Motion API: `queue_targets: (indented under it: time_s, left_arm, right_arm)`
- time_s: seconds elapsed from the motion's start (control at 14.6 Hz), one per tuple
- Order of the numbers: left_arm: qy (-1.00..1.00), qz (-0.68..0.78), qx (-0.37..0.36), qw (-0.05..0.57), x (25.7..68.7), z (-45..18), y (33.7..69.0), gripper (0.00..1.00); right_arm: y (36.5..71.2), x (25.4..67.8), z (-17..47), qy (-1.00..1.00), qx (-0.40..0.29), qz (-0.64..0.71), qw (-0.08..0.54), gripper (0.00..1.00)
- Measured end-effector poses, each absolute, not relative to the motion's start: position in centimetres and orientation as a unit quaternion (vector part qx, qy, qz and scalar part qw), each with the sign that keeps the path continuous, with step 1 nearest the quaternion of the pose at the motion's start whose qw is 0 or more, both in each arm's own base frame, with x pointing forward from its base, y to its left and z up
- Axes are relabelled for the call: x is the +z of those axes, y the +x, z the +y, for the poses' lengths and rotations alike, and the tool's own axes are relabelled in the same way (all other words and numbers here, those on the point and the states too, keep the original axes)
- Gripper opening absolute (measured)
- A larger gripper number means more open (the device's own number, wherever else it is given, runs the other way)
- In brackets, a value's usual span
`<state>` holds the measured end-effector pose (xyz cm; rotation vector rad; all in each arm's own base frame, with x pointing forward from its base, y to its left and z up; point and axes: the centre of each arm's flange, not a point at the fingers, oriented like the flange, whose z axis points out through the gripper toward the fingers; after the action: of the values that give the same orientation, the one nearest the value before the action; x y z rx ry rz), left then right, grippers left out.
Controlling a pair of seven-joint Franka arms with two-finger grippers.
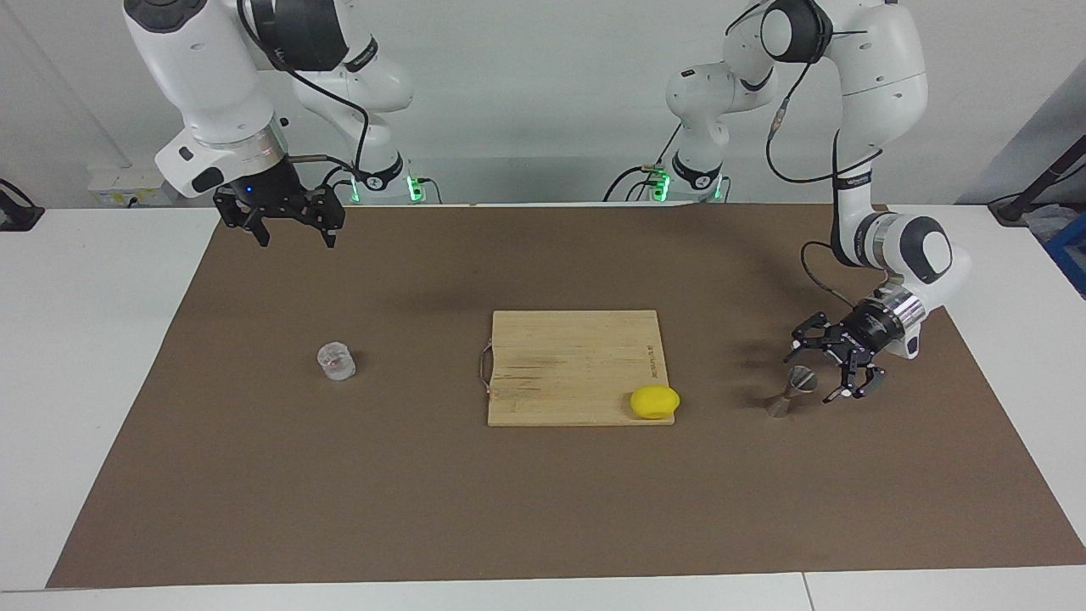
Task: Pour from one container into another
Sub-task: 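Close the left gripper around the dark metal cup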
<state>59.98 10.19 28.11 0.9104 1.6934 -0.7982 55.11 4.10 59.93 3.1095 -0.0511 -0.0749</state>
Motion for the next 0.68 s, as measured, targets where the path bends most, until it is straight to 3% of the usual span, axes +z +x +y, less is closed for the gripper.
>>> queue_targets:
  time_s: [0.41,0.48,0.55,0.62,0.68]
  left_arm:
    - [0.379,0.701,-0.333,0.504,27.97,9.75,60.06,0.86]
    - [0.379,0.701,-0.333,0.504,27.97,9.71,60.06,0.79]
    - [0.379,0.701,-0.333,0.504,27.97,9.69,60.07,0.67]
    - [0.379,0.701,-0.333,0.504,27.98,9.69,60.07,0.67]
    - [0.378,0.701,-0.333,0.505,27.98,9.69,60.08,0.6]
  right_arm:
    - [55.11,59.93,4.1,0.999,-0.024,-0.016,0.015,1.0]
    - [55.11,59.93,4.1,0.999,-0.024,-0.016,0.015,1.0]
    - [55.11,59.93,4.09,0.999,-0.024,-0.017,0.015,1.0]
    - [55.11,59.93,4.07,0.999,-0.024,-0.017,0.015,1.0]
    - [55.11,59.92,4.04,0.999,-0.024,-0.017,0.015,1.0]
